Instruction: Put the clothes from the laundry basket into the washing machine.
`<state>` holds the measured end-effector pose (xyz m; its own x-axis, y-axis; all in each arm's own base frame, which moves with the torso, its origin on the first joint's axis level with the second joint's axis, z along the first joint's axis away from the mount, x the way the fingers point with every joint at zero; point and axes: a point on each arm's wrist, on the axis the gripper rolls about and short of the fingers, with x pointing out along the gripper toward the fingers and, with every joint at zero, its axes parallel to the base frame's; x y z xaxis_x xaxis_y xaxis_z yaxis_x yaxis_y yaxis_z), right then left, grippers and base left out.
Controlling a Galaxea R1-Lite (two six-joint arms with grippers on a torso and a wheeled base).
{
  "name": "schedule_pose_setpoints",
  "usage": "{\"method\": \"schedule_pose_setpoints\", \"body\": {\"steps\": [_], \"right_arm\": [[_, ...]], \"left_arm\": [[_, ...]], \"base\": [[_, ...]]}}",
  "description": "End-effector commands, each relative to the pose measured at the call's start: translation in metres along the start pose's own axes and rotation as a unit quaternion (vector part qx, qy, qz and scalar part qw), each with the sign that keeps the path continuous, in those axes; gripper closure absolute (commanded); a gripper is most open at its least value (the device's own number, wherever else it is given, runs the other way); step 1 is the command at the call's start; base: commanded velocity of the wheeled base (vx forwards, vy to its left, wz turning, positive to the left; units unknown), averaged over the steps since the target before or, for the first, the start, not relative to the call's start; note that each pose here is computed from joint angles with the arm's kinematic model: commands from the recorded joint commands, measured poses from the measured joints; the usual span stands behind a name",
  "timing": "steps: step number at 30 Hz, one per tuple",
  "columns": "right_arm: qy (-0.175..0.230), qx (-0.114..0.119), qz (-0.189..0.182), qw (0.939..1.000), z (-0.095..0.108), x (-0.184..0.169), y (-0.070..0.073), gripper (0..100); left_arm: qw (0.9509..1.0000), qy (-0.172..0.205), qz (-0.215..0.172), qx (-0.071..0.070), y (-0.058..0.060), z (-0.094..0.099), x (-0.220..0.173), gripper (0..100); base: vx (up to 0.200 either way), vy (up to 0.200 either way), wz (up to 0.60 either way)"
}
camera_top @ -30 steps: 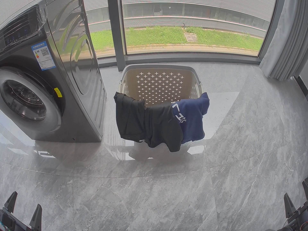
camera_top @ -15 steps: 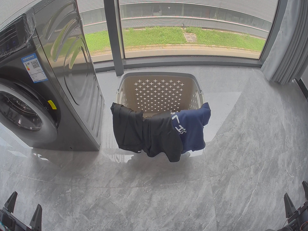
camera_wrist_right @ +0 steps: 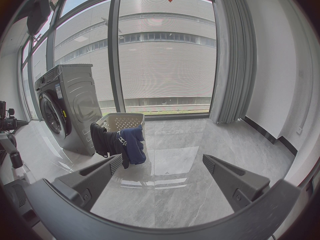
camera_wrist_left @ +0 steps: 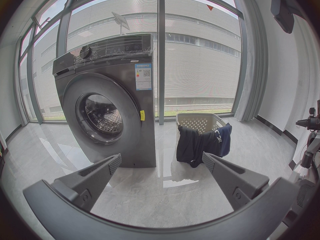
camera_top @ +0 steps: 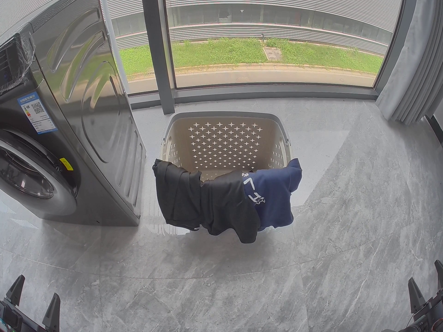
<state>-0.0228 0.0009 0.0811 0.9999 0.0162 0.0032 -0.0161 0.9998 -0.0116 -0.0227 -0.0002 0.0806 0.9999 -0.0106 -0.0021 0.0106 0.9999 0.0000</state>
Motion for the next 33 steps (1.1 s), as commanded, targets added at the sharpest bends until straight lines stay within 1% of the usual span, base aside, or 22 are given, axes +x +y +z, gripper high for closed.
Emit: {"method": "schedule_pose_setpoints", "body": {"steps": [1,2,14,26,32,33], "right_arm": [[0.001,0.000,0.001,1.0000,-0.0052,0.0001,0.0000,0],[0.000,0.000,0.000,1.0000,-0.0053,0.0000,0.0001,0],[0.001,0.000,0.000,1.0000,-0.0052,0.0001,0.0001,0],[0.000,0.000,0.001,1.0000,-0.0053,0.0000,0.0000,0],[0.001,0.000,0.000,1.0000,-0.0052,0.0001,0.0001,0],[0.001,0.000,0.001,1.0000,-0.0052,0.0001,0.0000,0]], "left_arm": [[1.0000,0.000,0.000,0.000,0.0000,-0.0048,-0.0001,0],[1.0000,-0.001,0.001,0.000,0.0000,-0.0047,-0.0001,0],[1.0000,0.000,-0.001,0.000,0.0000,-0.0048,-0.0001,0],[1.0000,0.000,-0.001,0.000,0.0000,-0.0048,-0.0001,0],[1.0000,0.000,-0.001,-0.001,0.0000,-0.0048,-0.0001,0],[1.0000,0.000,-0.001,0.000,0.0000,-0.0048,-0.0001,0]], "base": [[0.000,-0.200,0.00],[0.000,-0.200,0.00],[0.000,0.000,0.00],[0.200,0.000,0.00],[0.000,0.000,0.00],[0.200,0.000,0.00]]}}
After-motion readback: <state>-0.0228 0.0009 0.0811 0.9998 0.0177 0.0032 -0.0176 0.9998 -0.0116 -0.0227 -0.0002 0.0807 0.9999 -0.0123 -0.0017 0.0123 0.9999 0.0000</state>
